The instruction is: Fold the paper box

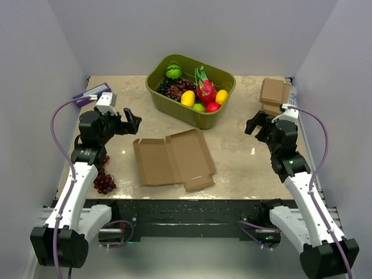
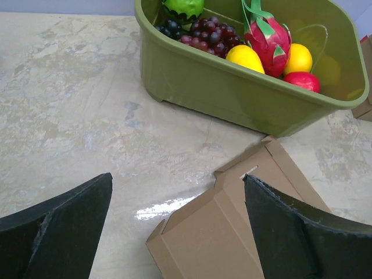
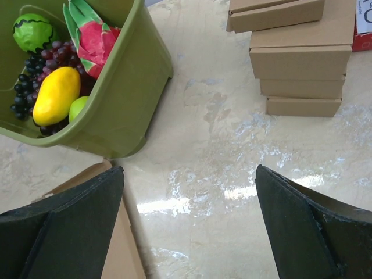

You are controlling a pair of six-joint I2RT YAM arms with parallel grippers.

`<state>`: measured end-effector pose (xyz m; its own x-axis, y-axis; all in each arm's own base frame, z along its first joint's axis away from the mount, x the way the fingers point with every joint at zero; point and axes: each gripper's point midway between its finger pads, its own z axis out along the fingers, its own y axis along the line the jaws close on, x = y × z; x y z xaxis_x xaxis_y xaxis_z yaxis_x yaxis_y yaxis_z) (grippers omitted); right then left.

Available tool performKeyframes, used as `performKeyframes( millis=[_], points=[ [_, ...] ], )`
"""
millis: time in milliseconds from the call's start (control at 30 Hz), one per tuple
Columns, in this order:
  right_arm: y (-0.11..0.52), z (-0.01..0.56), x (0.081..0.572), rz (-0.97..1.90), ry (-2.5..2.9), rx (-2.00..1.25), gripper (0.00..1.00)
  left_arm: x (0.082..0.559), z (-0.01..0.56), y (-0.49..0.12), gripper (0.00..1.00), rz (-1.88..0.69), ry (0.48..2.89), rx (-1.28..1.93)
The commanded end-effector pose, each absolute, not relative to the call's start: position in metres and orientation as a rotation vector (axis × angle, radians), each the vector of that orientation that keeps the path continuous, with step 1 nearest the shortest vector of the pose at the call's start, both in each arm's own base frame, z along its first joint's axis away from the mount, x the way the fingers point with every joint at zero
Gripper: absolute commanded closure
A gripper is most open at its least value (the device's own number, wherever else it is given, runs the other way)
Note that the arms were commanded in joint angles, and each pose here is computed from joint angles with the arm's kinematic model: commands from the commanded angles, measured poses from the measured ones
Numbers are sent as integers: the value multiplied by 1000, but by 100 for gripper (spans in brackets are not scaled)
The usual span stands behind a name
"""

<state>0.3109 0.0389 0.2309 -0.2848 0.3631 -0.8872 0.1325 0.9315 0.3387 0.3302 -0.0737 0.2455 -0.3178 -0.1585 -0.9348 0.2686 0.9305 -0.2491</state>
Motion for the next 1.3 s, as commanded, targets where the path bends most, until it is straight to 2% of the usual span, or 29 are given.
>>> performKeyframes(
  millis=[0,167,300,533,700,833,1033,1133,1267],
  points=[
    [41,250,303,280,1859,416,1,338,287,-79,0,-461,1753,61],
    [64,233,293,466,1924,505,4,340,314,-88,0,-541,1764,27],
    [104,188,285,693,2006,560,10,343,325,-95,0,-526,1731,127],
    [159,120,257,652,2228,583,10,343,278,-95,2,-418,1777,220],
    [195,89,226,801,2293,682,16,340,274,-105,2,-444,1776,268],
    [195,68,211,711,2349,728,17,340,267,-102,2,-417,1800,256],
    [211,54,211,738,2362,732,21,337,262,-110,2,-432,1809,279],
    [215,43,212,713,2384,725,26,336,261,-110,2,-429,1808,283],
    [219,32,211,700,2400,726,38,336,260,-113,2,-436,1809,296]
  ],
)
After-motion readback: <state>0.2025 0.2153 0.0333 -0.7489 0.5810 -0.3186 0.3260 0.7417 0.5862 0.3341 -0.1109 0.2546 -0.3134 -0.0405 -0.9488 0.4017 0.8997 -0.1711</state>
